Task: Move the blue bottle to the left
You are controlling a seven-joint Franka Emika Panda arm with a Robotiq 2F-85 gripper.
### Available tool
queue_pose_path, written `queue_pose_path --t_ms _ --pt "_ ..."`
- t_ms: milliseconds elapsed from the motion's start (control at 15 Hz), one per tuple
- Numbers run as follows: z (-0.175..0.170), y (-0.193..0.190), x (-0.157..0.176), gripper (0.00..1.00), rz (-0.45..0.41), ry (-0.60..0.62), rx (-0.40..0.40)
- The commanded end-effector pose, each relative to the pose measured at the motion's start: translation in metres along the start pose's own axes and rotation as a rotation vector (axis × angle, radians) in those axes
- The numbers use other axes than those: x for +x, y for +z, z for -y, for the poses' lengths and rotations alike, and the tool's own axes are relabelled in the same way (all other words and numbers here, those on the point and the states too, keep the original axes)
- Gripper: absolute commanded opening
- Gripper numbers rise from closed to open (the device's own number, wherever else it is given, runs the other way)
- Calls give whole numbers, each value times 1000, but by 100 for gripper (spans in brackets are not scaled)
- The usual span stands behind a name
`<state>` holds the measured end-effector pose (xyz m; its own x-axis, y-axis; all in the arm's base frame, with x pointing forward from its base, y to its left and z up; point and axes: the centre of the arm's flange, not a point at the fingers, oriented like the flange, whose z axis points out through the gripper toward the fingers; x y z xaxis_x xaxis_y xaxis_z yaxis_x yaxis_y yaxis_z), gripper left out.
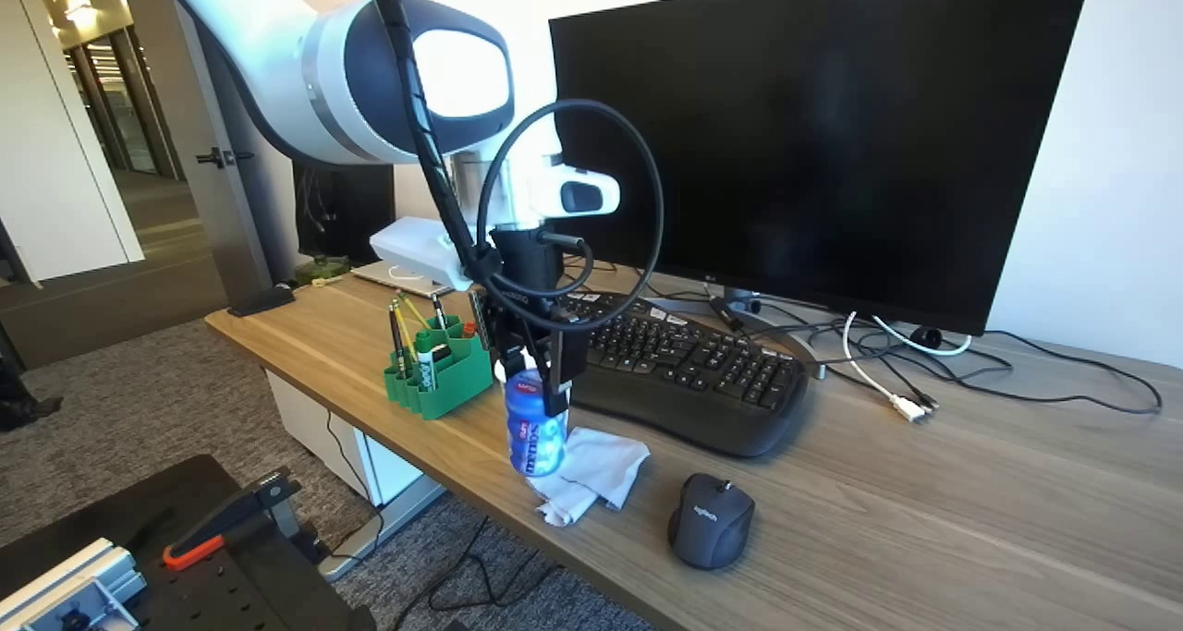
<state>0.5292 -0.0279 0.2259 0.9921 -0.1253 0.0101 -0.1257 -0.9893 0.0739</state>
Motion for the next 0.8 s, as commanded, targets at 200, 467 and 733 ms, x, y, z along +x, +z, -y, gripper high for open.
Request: queue_pose_path --t_ms 200,467,733 --pt "3 -4 -14 36 -50 32 16" --pt "5 1 -16 36 -70 48 28" --pt "9 2 -15 36 -73 62 36"
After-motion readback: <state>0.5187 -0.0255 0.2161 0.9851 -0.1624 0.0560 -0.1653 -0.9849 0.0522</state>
